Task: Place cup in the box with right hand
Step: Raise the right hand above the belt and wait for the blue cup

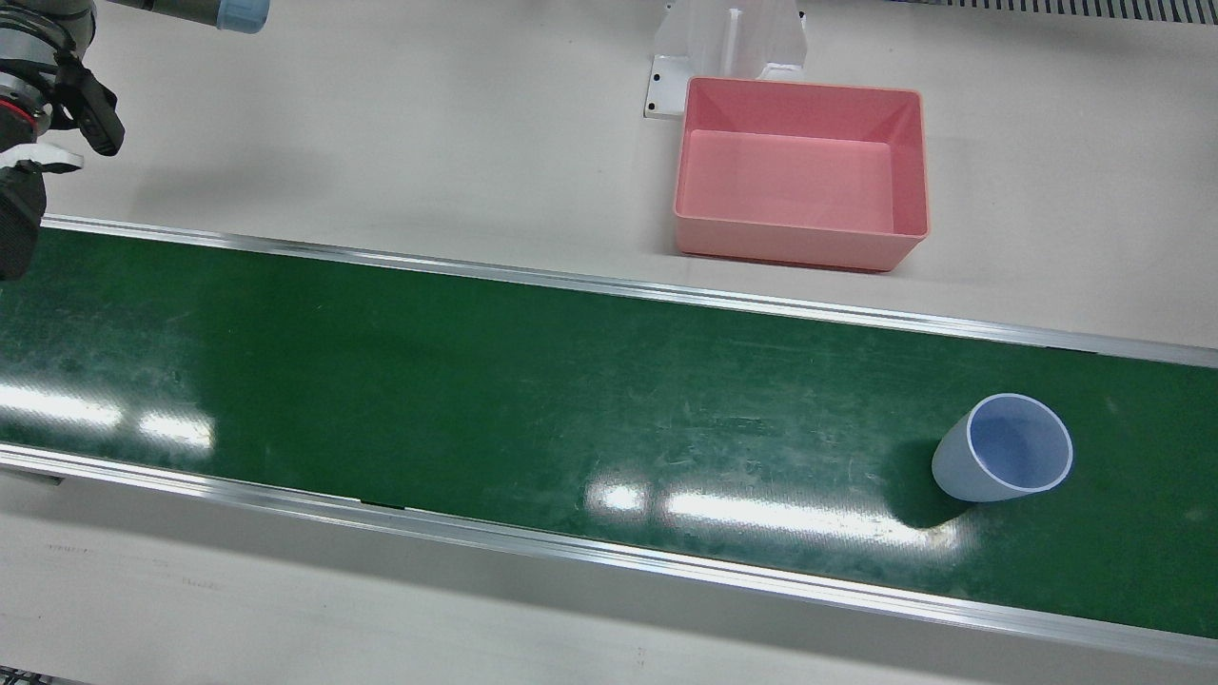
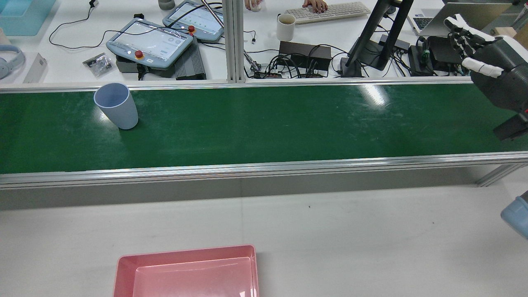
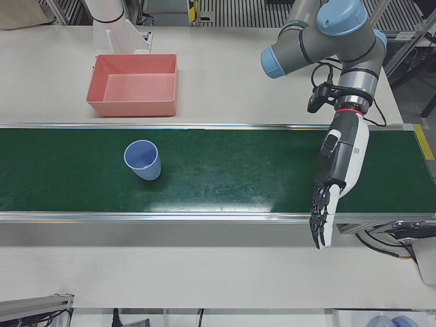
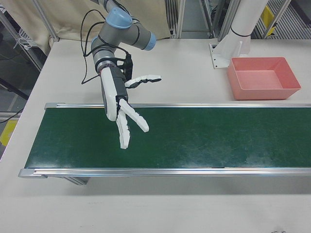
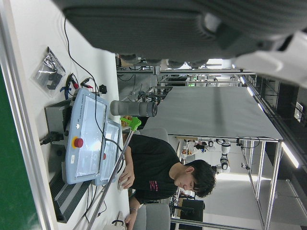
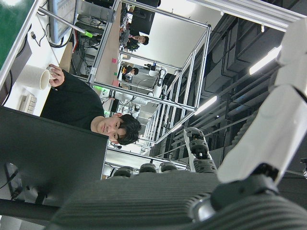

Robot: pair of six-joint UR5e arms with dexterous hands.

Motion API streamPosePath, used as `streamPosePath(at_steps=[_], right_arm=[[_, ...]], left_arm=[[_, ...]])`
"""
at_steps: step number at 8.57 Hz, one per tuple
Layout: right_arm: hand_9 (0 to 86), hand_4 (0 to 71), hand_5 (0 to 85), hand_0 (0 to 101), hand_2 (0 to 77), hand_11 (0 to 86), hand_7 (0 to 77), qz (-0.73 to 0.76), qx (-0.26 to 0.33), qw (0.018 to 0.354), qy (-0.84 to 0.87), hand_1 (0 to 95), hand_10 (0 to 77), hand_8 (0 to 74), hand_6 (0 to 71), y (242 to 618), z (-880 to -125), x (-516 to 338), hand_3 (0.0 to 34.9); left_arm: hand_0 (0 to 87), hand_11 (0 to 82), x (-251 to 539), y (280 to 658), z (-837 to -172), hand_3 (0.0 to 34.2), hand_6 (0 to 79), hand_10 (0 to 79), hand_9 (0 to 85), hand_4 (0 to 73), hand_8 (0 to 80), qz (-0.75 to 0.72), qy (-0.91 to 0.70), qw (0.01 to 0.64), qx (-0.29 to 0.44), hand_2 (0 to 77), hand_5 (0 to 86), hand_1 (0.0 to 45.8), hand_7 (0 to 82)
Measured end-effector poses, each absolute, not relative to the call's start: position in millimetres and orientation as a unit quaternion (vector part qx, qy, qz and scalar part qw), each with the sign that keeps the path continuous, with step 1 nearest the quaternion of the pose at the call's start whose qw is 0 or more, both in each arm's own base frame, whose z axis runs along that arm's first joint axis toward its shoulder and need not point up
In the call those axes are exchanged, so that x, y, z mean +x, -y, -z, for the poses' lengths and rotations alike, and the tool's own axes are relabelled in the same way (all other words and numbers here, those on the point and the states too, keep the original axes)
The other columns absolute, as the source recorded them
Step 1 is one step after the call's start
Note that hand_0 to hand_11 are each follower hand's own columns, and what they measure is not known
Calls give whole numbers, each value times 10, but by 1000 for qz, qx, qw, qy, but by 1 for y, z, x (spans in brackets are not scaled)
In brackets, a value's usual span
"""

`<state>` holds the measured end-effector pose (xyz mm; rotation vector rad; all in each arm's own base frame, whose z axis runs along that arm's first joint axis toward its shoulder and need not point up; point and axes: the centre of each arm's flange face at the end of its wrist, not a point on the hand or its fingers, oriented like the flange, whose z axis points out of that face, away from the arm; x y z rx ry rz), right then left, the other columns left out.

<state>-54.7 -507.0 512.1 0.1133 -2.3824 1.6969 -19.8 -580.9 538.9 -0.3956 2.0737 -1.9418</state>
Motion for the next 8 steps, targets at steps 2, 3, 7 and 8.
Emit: streamPosePath(at_steps=[2, 3, 7, 8], right_arm=[[5, 0, 16, 394, 164, 11, 16, -576, 39, 110, 809, 120, 0, 5, 5, 508, -513, -58, 0], [5, 0, 16, 394, 164, 11, 16, -577, 39, 110, 809, 120, 0, 5, 5, 508, -513, -58, 0], [5, 0, 16, 394, 164, 11, 16, -577, 39, 114, 807, 120, 0, 5, 5, 515, -515, -65, 0], [5, 0, 16, 390, 164, 5, 16, -577, 38, 114, 808, 120, 0, 5, 5, 518, -514, -66, 0]], left_arm=[[0, 0, -20, 581, -539, 0, 0, 0, 5, 0, 0, 671, -716, 136, -137, 5, 0, 5, 0], [0, 0, -20, 581, -539, 0, 0, 0, 5, 0, 0, 671, -716, 136, -137, 5, 0, 5, 0], [0, 0, -20, 581, -539, 0, 0, 0, 5, 0, 0, 671, -716, 136, -137, 5, 0, 5, 0], [0, 0, -20, 581, -539, 0, 0, 0, 5, 0, 0, 671, -716, 136, -137, 5, 0, 5, 0]])
